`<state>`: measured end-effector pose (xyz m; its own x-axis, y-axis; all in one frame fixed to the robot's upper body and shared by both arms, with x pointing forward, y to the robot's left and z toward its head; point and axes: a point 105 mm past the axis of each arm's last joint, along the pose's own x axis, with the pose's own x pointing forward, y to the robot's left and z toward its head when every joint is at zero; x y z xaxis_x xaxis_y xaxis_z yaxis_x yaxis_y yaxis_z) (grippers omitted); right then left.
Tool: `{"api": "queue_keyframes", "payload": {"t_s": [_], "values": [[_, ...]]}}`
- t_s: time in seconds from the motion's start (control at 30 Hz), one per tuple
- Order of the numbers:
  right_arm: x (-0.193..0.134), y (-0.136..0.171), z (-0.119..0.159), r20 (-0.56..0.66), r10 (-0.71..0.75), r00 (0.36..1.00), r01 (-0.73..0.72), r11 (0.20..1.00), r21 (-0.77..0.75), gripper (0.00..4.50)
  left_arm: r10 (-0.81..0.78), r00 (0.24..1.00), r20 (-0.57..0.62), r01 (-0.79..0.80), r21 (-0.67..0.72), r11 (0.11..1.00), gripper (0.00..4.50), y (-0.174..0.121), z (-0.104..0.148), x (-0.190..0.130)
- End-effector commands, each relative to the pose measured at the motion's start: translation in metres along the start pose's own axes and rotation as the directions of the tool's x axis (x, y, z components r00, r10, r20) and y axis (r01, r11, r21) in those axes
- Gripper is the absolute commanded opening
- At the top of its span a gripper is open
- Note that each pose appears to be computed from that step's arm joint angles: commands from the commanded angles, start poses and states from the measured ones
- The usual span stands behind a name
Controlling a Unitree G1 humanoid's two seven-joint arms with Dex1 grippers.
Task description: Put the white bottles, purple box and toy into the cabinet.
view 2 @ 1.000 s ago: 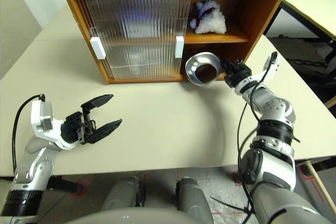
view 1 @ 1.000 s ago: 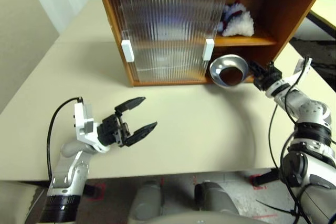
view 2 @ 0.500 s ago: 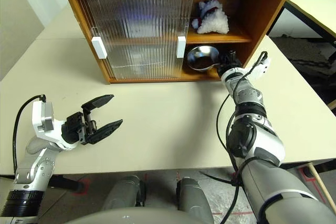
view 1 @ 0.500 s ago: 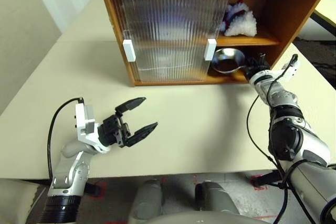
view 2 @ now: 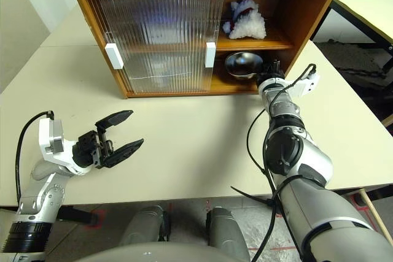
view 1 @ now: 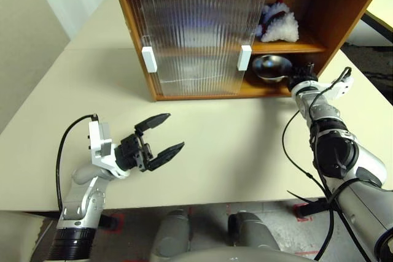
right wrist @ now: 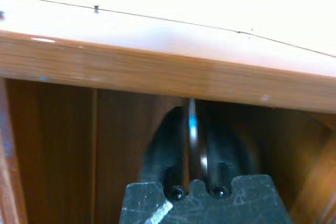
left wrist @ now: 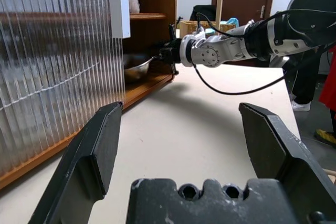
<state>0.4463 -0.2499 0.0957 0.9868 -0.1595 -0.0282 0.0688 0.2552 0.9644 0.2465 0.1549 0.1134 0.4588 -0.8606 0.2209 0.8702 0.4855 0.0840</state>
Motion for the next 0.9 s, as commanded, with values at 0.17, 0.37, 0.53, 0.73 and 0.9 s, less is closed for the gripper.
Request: {"api": "queue_keyframes", "payload": {"t_s": [0.17, 0.37, 0.53, 0.73, 0.9], "values": [[0.002, 0.007, -0.008, -0.016, 0.019, 1.000, -0.019, 1.000, 0.020, 3.88, 0.000, 1.000, -0.012, 0.000, 0.002, 1.000, 4.50, 0.000, -0.002, 0.001], [0.000, 0.009, 0.000, 0.000, 0.079, 0.997, -0.079, 0.996, -0.046, 4.45, 0.004, 1.000, -0.010, -0.004, -0.001, 1.000, 4.50, -0.001, -0.003, 0.001], [-0.006, 0.006, 0.004, -0.030, 0.134, 0.990, -0.137, 0.980, -0.142, 4.45, 0.006, 1.000, -0.010, -0.006, -0.006, 1.000, 4.50, -0.003, -0.004, 0.001], [-0.026, -0.014, 0.002, -0.168, 0.158, 0.973, -0.205, 0.926, -0.316, 4.45, 0.009, 1.000, -0.014, -0.009, -0.007, 1.000, 4.50, -0.003, -0.005, -0.001], [-0.049, -0.044, 0.009, -0.213, 0.080, 0.974, -0.165, 0.891, -0.423, 4.45, 0.021, 1.000, -0.017, -0.021, 0.003, 1.000, 4.50, 0.000, -0.003, -0.004]]}}
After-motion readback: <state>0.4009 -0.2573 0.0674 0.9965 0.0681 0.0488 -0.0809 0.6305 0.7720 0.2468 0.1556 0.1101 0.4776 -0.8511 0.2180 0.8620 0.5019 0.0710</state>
